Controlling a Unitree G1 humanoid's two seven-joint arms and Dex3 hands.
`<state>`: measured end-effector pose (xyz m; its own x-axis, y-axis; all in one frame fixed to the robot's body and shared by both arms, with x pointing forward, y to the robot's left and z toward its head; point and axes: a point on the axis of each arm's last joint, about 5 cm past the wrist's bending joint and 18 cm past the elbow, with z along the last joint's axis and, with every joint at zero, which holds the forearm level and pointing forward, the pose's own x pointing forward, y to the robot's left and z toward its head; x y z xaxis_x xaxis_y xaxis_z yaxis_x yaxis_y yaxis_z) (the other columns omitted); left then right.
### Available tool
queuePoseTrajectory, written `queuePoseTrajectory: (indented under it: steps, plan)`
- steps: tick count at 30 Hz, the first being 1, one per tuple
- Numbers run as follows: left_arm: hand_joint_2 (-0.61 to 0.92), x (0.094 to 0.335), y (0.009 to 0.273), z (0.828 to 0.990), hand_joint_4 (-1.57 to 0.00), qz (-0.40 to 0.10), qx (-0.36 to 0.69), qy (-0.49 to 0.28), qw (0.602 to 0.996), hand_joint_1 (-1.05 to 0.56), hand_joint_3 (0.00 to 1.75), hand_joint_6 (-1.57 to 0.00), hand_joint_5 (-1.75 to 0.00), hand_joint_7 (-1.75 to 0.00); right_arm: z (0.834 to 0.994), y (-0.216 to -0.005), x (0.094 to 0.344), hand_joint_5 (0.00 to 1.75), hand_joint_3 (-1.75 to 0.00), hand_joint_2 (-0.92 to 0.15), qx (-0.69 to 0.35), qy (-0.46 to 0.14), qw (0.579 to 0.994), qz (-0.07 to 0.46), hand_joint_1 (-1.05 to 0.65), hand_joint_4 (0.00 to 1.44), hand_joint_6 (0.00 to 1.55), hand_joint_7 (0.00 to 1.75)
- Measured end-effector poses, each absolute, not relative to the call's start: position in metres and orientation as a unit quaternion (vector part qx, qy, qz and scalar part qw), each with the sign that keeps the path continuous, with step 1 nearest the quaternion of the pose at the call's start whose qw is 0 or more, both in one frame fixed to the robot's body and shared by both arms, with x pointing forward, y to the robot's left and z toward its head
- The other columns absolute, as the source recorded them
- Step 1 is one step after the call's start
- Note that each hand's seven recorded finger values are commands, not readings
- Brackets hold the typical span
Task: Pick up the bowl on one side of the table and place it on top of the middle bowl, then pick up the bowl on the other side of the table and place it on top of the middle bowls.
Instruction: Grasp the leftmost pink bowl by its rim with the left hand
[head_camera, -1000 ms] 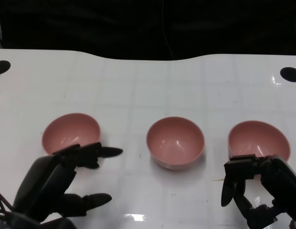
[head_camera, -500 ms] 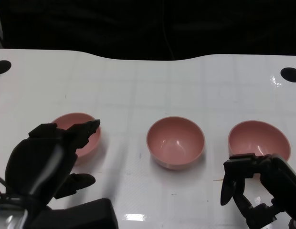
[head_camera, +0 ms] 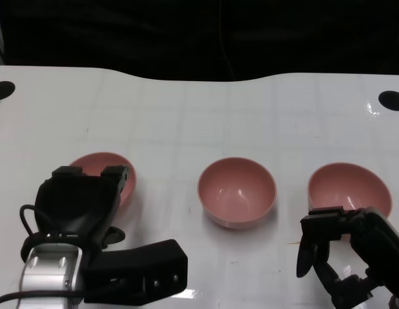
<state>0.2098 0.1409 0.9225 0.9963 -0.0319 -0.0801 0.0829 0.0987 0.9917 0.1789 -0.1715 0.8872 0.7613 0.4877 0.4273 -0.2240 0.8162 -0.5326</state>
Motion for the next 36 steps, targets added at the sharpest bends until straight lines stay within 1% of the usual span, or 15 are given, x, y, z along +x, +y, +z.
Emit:
queuePoseTrajectory:
  steps: [12,15,16,17,18,19,20,21,22,23,24,25,27,29,36]
  plan:
    - [0.92,0.24,0.134,0.898,-0.57,-0.084,0.7,0.095,0.703,-0.57,0.09,-0.46,-0.24,-0.02,0.888,-0.171,0.179,1.71,-1.75,-0.01,-0.239,-0.287,0.906,0.198,0.27,1.04,0.99,1.31]
    - [0.92,0.246,0.134,0.892,-0.68,-0.099,0.706,0.094,0.695,-0.54,0.1,-0.56,-0.22,-0.04,0.888,-0.171,0.179,1.71,-1.75,-0.01,-0.239,-0.287,0.906,0.197,0.26,1.04,0.99,1.31]
    - [0.92,0.247,0.136,0.889,-0.82,-0.102,0.709,0.089,0.692,-0.49,0.07,-0.71,-0.23,-0.07,0.888,-0.171,0.178,1.72,-1.75,-0.01,-0.239,-0.287,0.906,0.197,0.26,1.04,0.99,1.31]
    - [0.92,0.248,0.137,0.886,-0.87,-0.107,0.71,0.083,0.691,-0.48,0.05,-0.76,-0.23,-0.08,0.888,-0.171,0.178,1.72,-1.75,-0.01,-0.239,-0.287,0.906,0.197,0.26,1.04,0.99,1.31]
    - [0.9,0.248,0.14,0.882,-1.0,-0.111,0.71,0.071,0.692,-0.41,0.03,-0.97,-0.46,-0.1,0.888,-0.171,0.178,1.72,-1.75,-0.01,-0.239,-0.287,0.906,0.197,0.27,1.03,0.98,1.31]
    - [0.89,0.248,0.142,0.878,-0.93,-0.112,0.708,0.05,0.696,-0.37,0.01,-1.09,-0.95,-0.08,0.888,-0.171,0.178,1.73,-1.75,-0.01,-0.239,-0.286,0.907,0.196,0.27,1.03,0.98,1.31]
    - [0.9,0.248,0.145,0.874,-0.86,-0.109,0.704,0.025,0.701,-0.35,0.02,-1.18,-1.34,-0.08,0.888,-0.171,0.178,1.73,-1.75,-0.01,-0.239,-0.285,0.907,0.196,0.28,1.03,0.98,1.31]
    - [0.91,0.248,0.147,0.871,-0.82,-0.106,0.698,0.0,0.709,-0.32,0.03,-1.26,-1.58,-0.09,0.888,-0.171,0.178,1.73,-1.75,-0.01,-0.239,-0.284,0.907,0.196,0.28,1.03,0.98,1.31]
    - [0.92,0.248,0.149,0.868,-0.83,-0.101,0.693,-0.018,0.714,-0.3,0.04,-1.06,-1.66,-0.68,0.888,-0.171,0.177,1.72,-1.75,-0.01,-0.24,-0.284,0.908,0.196,0.28,1.02,0.98,1.31]
    - [0.92,0.247,0.151,0.867,-0.82,-0.095,0.687,-0.034,0.719,-0.27,0.04,-0.84,-1.7,-1.2,0.888,-0.171,0.177,1.72,-1.75,-0.01,-0.24,-0.283,0.908,0.196,0.28,1.02,0.98,1.31]
    - [0.92,0.247,0.151,0.867,-0.82,-0.089,0.683,-0.05,0.723,-0.26,0.04,-0.7,-1.73,-1.52,0.888,-0.171,0.177,1.72,-1.75,-0.01,-0.24,-0.283,0.908,0.196,0.28,1.02,0.98,1.31]
    - [0.92,0.247,0.152,0.867,-0.82,-0.083,0.679,-0.064,0.727,-0.25,0.04,-0.66,-1.74,-1.63,0.888,-0.171,0.177,1.72,-1.75,-0.01,-0.24,-0.282,0.908,0.195,0.28,1.02,0.98,1.31]
    - [0.9,0.248,0.152,0.868,-0.81,-0.075,0.673,-0.078,0.732,-0.25,0.03,-0.63,-1.74,-1.72,0.889,-0.171,0.177,1.73,-1.75,-0.01,-0.24,-0.283,0.908,0.196,0.3,1.02,0.98,1.31]
    - [0.89,0.248,0.154,0.869,-0.81,-0.069,0.673,-0.094,0.731,-0.23,0.03,-0.63,-1.75,-1.72,0.889,-0.171,0.177,1.73,-1.75,-0.01,-0.24,-0.283,0.908,0.195,0.32,1.03,0.98,1.31]
    - [0.9,0.248,0.154,0.876,-0.82,-0.058,0.667,-0.129,0.731,-0.21,0.03,-0.72,-1.75,-1.57,0.889,-0.171,0.177,1.71,-1.75,0.0,-0.239,-0.284,0.908,0.195,0.33,1.03,0.99,1.31]
